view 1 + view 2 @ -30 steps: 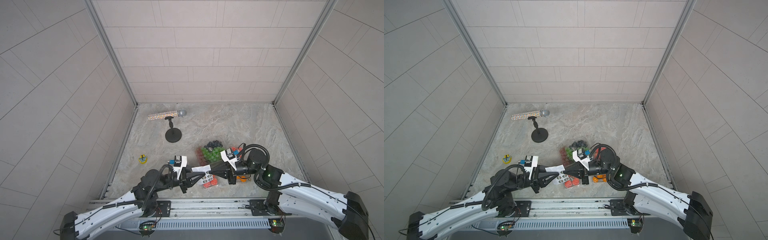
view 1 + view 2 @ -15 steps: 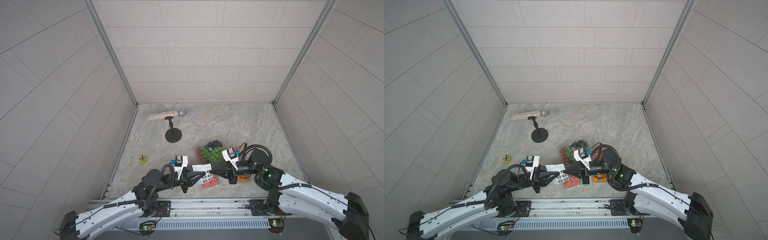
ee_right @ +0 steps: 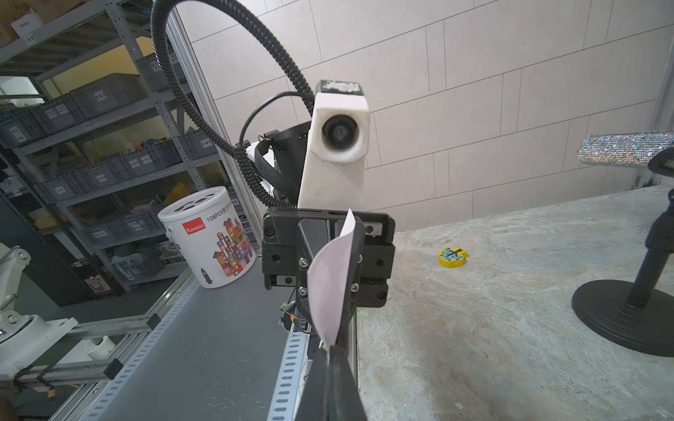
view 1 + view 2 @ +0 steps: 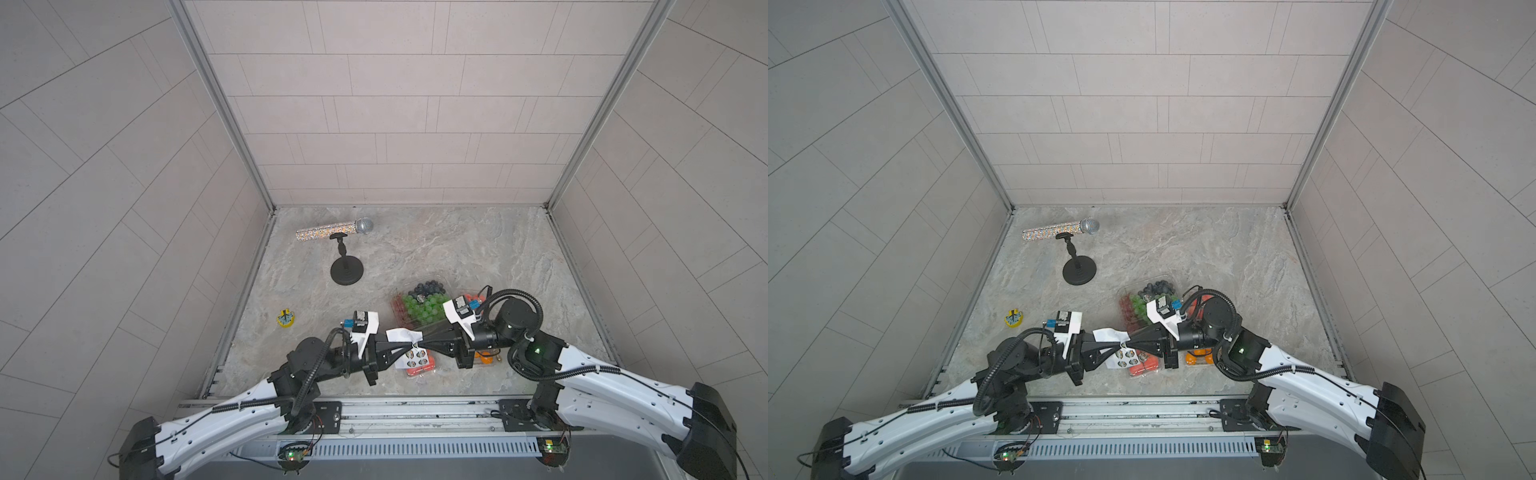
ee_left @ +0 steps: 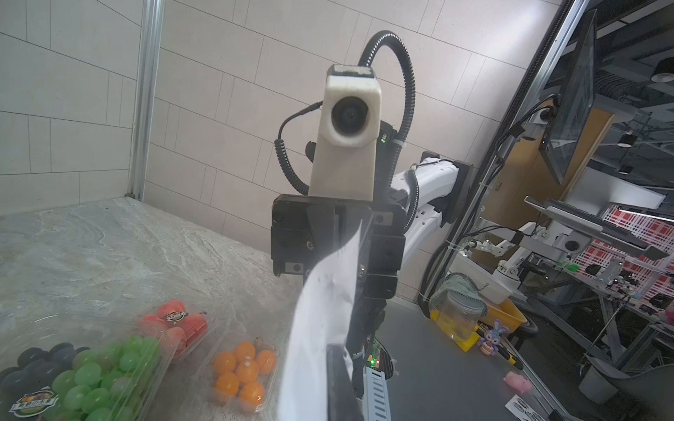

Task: Label fruit boxes
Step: Adjust the label sticker.

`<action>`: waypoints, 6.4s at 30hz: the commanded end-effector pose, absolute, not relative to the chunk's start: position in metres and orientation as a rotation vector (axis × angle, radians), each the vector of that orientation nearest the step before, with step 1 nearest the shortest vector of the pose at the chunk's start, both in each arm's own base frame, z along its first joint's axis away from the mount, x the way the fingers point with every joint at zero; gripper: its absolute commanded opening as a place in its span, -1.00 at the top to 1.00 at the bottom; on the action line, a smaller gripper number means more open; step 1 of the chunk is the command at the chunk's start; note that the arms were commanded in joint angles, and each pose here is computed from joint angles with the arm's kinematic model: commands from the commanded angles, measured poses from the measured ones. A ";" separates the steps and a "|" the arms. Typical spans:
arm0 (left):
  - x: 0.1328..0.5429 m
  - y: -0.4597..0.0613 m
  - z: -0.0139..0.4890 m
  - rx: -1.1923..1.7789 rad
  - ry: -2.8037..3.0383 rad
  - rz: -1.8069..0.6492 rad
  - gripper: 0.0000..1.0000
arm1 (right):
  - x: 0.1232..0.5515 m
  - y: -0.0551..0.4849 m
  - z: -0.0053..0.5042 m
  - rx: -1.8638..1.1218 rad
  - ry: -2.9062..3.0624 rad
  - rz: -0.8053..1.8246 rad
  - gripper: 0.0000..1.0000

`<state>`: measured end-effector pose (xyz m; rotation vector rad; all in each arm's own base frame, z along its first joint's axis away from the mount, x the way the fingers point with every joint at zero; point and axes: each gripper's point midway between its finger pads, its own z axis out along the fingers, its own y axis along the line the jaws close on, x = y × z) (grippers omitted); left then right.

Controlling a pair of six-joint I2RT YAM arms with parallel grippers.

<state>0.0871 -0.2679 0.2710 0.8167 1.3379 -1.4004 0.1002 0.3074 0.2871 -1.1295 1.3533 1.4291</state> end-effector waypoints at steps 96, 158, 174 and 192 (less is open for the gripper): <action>0.096 -0.261 0.266 0.761 1.349 -1.346 0.22 | 0.092 0.306 0.284 -1.151 1.322 1.471 1.00; 0.095 -0.247 0.270 0.731 1.316 -1.313 -0.37 | 0.091 0.305 0.281 -1.165 1.328 1.460 1.00; 0.082 -0.257 0.272 0.809 1.274 -1.392 0.57 | 0.091 0.307 0.281 -1.169 1.327 1.466 1.00; 0.076 -0.262 0.268 0.858 1.279 -1.417 1.00 | 0.094 0.308 0.274 -1.165 1.350 1.448 1.00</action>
